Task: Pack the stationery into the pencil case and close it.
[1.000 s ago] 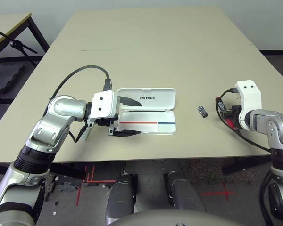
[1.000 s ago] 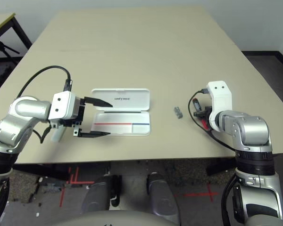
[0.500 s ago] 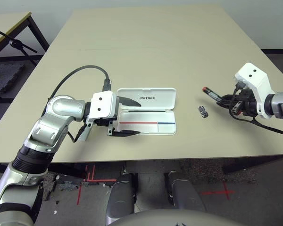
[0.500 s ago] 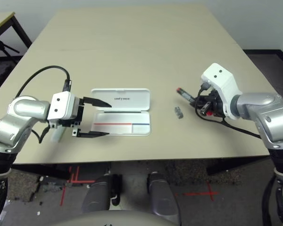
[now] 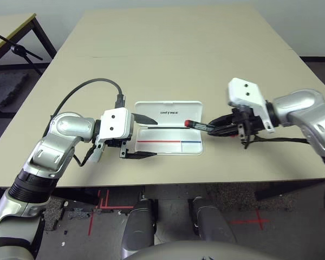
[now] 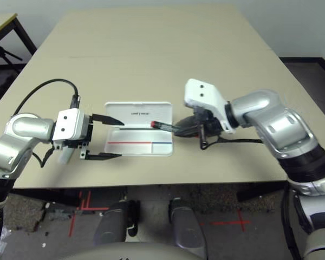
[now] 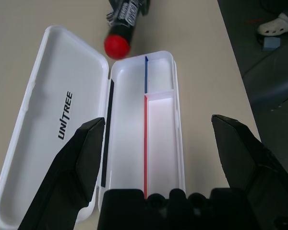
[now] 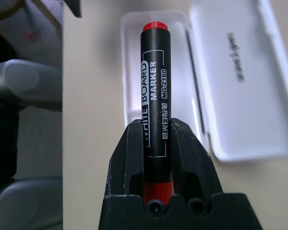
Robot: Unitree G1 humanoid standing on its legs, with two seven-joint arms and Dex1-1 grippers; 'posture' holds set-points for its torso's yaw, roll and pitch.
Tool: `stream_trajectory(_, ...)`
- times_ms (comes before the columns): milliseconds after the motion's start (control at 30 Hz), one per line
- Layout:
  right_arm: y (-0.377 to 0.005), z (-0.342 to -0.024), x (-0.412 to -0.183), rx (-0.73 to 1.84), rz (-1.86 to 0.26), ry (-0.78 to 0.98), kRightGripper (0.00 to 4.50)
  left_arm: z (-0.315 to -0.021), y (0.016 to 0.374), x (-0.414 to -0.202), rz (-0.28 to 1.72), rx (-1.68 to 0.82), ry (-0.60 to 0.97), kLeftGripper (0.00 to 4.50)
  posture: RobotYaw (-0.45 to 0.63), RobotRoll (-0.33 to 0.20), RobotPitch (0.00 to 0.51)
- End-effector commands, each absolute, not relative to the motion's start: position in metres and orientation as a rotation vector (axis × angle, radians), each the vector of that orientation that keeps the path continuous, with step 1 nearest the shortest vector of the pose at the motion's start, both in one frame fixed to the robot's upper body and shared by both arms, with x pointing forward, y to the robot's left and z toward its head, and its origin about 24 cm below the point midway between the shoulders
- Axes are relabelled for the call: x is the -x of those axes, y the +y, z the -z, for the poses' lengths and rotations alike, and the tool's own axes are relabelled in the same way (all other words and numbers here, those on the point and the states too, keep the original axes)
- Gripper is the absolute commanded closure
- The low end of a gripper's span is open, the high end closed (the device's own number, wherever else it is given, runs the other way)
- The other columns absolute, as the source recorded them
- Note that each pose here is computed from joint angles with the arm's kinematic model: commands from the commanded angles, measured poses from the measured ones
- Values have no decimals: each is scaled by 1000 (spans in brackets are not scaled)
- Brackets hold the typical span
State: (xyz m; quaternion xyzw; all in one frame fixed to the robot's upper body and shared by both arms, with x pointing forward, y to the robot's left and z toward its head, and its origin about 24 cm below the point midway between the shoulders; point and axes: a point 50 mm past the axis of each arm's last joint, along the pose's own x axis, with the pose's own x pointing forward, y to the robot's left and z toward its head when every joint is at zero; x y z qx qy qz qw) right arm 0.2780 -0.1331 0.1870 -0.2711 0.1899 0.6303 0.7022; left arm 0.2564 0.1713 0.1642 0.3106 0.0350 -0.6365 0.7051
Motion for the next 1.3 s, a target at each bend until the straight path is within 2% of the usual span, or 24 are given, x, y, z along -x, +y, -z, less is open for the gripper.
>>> stream_trajectory(33, -124, -178, -284, 631, -1399, 457, 3974, -160, 173, -255, 1406, -714, 88, 0, -29, 0, 107)
stream_trajectory(600, -80, -149, -308, 774, -1382, 367, 3974, -160, 170, -252, 1386, -718, 91, 0, 11, 0, 105)
stream_trajectory(833, -67, -143, -309, 762, -1417, 304, 3974, -158, 171, -249, 1375, -714, 97, 0, 25, 0, 106)
stream_trajectory(1200, -79, -160, -308, 685, -1454, 232, 47, -159, 171, -247, 1369, -708, 104, 0, 27, 0, 110)
stream_trajectory(1300, -96, -166, -305, 654, -1461, 245, 47, -160, 170, -245, 1369, -704, 106, 0, 26, 0, 112)
